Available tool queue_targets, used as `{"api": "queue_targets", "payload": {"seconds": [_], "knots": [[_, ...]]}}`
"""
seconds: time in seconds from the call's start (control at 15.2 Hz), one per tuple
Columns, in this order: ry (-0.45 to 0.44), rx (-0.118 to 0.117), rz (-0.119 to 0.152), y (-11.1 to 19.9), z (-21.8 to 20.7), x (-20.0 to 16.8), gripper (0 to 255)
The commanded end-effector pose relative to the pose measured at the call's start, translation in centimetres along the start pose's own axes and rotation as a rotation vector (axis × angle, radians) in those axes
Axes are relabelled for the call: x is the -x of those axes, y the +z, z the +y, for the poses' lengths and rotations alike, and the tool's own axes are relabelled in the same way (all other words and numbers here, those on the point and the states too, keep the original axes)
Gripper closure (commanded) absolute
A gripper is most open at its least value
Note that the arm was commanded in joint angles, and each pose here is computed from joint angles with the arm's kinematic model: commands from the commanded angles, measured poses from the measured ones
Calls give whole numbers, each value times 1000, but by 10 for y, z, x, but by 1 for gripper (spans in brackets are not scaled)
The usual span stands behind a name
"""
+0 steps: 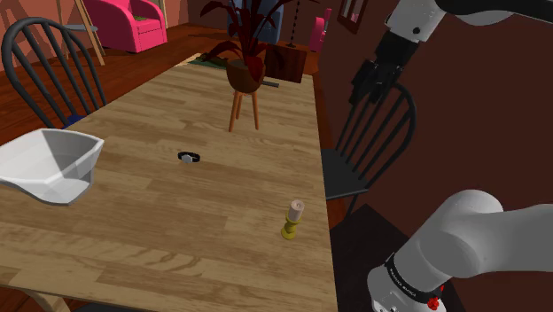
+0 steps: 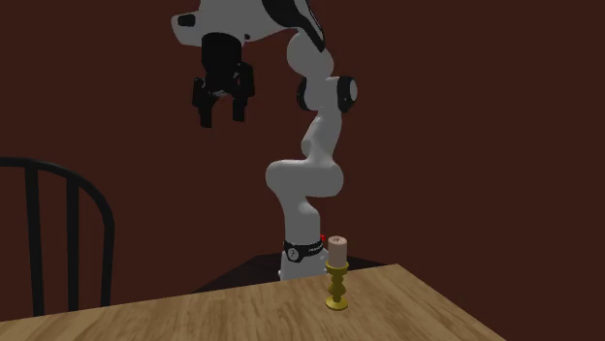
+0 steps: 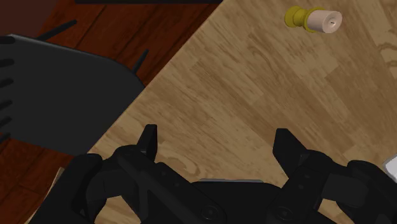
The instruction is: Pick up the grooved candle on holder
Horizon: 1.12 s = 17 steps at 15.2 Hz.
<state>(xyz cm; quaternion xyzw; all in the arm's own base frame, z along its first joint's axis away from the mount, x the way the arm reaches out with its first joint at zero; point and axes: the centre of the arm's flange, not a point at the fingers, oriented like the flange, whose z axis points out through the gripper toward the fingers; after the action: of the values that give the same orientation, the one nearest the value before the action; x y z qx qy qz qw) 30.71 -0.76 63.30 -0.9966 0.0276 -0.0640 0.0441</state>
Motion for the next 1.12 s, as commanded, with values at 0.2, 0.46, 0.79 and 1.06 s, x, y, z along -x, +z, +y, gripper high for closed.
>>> {"api": "queue_targets", "payload": {"seconds": [0.2,0.46,0.79,1.06], "knots": [[-5,7,-2,26,-29,11,0],[-12,17,-5,61,-66,26,0],[-21,30,-8,106,-113,45,0],[-27,39,-11,142,-150,61,0]]}}
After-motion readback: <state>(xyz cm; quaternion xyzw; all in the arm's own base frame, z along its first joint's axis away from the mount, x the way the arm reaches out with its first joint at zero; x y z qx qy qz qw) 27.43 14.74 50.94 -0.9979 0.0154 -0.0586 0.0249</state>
